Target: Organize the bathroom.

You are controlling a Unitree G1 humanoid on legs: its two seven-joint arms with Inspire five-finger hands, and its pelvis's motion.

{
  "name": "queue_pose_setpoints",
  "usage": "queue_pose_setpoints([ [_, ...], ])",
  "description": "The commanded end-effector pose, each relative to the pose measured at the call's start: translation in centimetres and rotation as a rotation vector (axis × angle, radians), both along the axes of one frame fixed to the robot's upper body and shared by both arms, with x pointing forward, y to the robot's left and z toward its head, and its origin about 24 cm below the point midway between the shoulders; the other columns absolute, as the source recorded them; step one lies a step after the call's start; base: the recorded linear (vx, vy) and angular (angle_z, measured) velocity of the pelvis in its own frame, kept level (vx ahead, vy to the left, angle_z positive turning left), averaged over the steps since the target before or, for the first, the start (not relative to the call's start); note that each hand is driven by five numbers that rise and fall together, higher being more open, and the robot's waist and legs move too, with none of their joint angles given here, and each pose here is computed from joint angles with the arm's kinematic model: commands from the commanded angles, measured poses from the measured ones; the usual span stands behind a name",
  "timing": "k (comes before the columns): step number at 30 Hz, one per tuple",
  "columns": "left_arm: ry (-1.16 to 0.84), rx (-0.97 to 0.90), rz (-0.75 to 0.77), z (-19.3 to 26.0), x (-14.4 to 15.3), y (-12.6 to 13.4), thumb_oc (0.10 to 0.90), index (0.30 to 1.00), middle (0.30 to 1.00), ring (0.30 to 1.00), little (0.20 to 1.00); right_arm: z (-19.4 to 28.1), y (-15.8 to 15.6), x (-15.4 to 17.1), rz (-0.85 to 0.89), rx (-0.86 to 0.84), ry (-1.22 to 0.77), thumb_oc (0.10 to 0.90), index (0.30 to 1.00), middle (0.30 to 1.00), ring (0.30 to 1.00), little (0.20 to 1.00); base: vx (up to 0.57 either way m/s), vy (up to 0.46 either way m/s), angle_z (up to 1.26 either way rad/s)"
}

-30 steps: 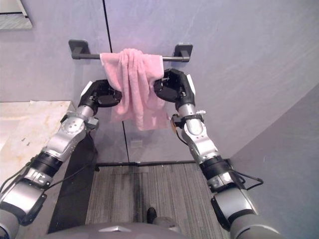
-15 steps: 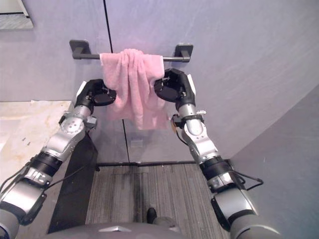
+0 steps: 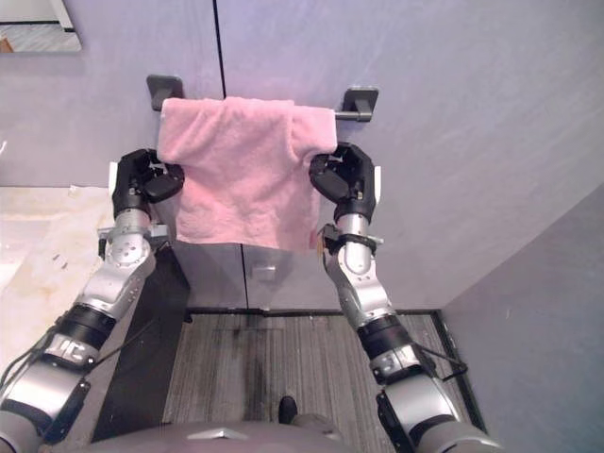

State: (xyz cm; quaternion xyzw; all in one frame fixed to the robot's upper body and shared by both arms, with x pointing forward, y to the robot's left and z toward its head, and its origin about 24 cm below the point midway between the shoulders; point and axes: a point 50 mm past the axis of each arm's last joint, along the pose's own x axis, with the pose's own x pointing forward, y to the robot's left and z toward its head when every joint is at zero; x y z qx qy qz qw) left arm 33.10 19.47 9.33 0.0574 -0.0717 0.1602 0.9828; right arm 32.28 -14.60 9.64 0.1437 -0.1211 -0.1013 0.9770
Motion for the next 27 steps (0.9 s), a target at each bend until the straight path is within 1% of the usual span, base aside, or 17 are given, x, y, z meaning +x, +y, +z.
queue_pose_setpoints([
  [1, -0.231, -0.031, -0.02, 4.1, 0.6, -1.0, 0.4, 0.3, 0.3, 0.3, 0.3, -1.2, -3.6, -1.8, -0.242, 0.142, 0.003, 0.4, 0.3, 0.3, 0.3, 0.3, 0.0, 0.0, 0.0],
  [6, -0.214, -0.06, -0.038, 3.7, 0.8, -1.8, 0.4, 0.3, 0.3, 0.3, 0.3, -2.1, -3.4, -2.2, -0.399, 0.327, 0.056, 0.4, 0.3, 0.3, 0.3, 0.3, 0.0, 0.0, 0.0],
  [9, -0.212, -0.068, -0.045, 3.8, 1.0, -2.0, 0.4, 0.3, 0.3, 0.3, 0.3, -2.1, -2.9, -2.3, -0.433, 0.366, 0.069, 0.4, 0.3, 0.3, 0.3, 0.3, 0.0, 0.0, 0.0],
  [12, -0.206, -0.067, -0.056, 3.7, 1.2, -2.3, 0.4, 0.3, 0.3, 0.3, 0.3, -2.3, -2.4, -2.4, -0.498, 0.446, 0.093, 0.4, 0.3, 0.3, 0.3, 0.3, 0.0, 0.0, 0.0],
  [21, -0.2, -0.078, -0.059, 3.6, 1.5, -2.2, 0.4, 0.3, 0.3, 0.3, 0.3, -3.5, -2.0, -2.7, -0.59, 0.558, 0.191, 0.4, 0.3, 0.3, 0.3, 0.3, 0.0, 0.0, 0.0],
  [27, -0.192, -0.079, -0.066, 3.6, 1.6, -2.2, 0.4, 0.3, 0.3, 0.3, 0.3, -4.6, -2.2, -3.1, -0.625, 0.523, 0.258, 0.4, 0.3, 0.3, 0.3, 0.3, -0.01, 0.001, 0.0],
])
